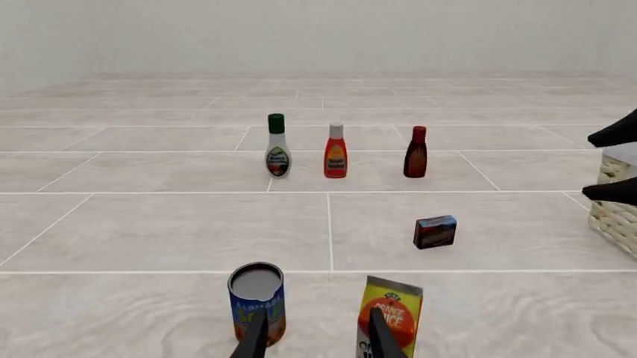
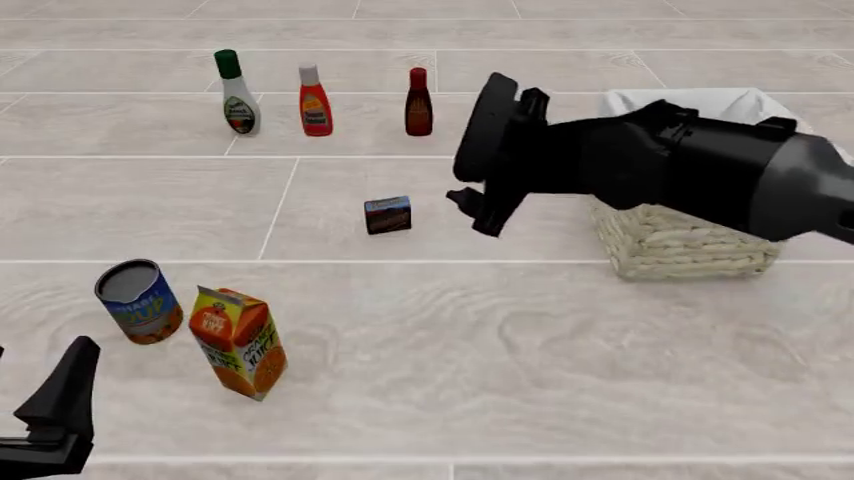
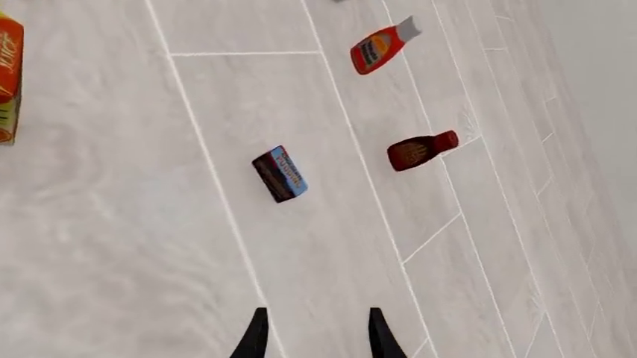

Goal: Pick the chocolate pudding and place it in the basket.

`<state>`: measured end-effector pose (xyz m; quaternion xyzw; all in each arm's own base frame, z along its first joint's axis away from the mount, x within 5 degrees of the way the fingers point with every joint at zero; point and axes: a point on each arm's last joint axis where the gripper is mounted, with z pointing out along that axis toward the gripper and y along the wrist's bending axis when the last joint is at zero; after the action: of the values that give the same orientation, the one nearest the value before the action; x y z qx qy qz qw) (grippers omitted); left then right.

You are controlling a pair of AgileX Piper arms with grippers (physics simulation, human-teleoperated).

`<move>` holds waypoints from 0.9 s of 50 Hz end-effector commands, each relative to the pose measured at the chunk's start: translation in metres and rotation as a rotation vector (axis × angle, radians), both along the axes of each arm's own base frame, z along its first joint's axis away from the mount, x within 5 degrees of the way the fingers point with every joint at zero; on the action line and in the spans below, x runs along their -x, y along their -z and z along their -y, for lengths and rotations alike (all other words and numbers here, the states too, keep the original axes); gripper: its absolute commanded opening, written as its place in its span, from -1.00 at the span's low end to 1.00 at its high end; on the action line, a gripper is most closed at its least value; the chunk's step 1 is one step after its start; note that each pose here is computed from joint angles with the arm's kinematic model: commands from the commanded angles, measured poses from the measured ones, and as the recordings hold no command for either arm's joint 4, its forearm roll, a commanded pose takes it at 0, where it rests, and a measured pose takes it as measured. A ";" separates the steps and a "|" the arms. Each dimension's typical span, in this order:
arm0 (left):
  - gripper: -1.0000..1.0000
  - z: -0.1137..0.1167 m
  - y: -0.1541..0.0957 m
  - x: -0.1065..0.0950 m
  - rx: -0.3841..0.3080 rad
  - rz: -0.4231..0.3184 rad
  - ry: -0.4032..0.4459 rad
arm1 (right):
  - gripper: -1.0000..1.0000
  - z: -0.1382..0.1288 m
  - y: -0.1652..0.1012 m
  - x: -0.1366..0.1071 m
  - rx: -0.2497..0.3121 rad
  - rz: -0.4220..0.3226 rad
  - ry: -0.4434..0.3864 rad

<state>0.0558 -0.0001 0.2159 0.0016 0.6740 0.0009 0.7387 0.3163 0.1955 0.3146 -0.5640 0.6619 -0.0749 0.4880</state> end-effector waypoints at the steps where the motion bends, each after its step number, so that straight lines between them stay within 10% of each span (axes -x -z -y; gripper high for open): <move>1: 1.00 0.000 0.000 0.000 -0.002 0.001 -0.001 | 1.00 -0.017 0.003 -0.029 0.084 0.013 -0.047; 45: 1.00 0.000 0.000 0.000 0.000 0.000 -0.001 | 1.00 -0.060 0.032 -0.130 0.289 -0.070 -0.125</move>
<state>0.0558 -0.0001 0.2156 0.0014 0.6742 0.0008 0.7385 0.4273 0.2523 0.2956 -0.6620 0.6251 -0.1145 0.3974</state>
